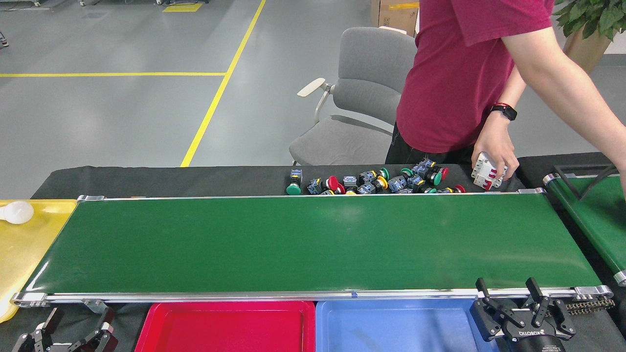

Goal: Pick switch part from conveyor to tray

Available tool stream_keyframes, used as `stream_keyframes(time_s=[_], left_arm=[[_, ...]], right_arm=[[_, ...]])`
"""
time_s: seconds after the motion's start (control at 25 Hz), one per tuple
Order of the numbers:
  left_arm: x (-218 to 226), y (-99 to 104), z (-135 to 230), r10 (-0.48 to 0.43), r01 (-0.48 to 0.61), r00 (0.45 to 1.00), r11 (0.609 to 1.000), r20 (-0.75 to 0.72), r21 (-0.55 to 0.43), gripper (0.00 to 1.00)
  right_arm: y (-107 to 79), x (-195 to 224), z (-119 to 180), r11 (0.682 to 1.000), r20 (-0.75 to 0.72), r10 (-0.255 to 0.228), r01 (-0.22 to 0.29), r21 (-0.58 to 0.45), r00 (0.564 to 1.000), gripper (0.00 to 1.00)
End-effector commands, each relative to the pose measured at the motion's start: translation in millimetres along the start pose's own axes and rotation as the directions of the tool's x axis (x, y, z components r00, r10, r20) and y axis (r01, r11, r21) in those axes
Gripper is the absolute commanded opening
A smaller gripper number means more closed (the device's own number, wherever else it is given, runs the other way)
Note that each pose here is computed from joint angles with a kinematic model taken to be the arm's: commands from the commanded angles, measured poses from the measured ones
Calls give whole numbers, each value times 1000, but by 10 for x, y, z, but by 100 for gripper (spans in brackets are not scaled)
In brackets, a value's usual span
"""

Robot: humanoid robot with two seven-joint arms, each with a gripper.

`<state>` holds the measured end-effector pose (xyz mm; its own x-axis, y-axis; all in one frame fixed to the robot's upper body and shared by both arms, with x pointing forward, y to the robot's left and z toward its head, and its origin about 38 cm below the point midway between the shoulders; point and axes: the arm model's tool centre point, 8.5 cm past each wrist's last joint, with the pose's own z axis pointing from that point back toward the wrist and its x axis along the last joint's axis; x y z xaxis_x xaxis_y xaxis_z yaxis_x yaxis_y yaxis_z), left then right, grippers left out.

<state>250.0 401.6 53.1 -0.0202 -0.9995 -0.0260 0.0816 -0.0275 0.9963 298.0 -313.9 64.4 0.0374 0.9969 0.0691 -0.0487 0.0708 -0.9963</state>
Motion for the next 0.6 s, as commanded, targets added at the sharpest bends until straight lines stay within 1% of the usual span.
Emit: stream_keyframes(time_s=[0.0,0.12,0.24,0.56], left_arm=[[-31,42,6,-9,9,1000,1000,-10,23,100],[-44,-38,17,4,-4,1000,1000,-11,-1,100],[-71,-18,27,3,-3,1000,1000,-23,9,100],[-94,89,-19,3,-1,1000,997,-26,77,100]], right_arm=[[-62,21,-21,1000,8,3,-2,-18,1000,99],[-58,30,-23,1000,10,2,-2,-16,1000,99],[-59,42,-26,1000,10,-12,12,-19,1000,99],[-55,66,-30,1000,14,-20,21,-19,1000,99]])
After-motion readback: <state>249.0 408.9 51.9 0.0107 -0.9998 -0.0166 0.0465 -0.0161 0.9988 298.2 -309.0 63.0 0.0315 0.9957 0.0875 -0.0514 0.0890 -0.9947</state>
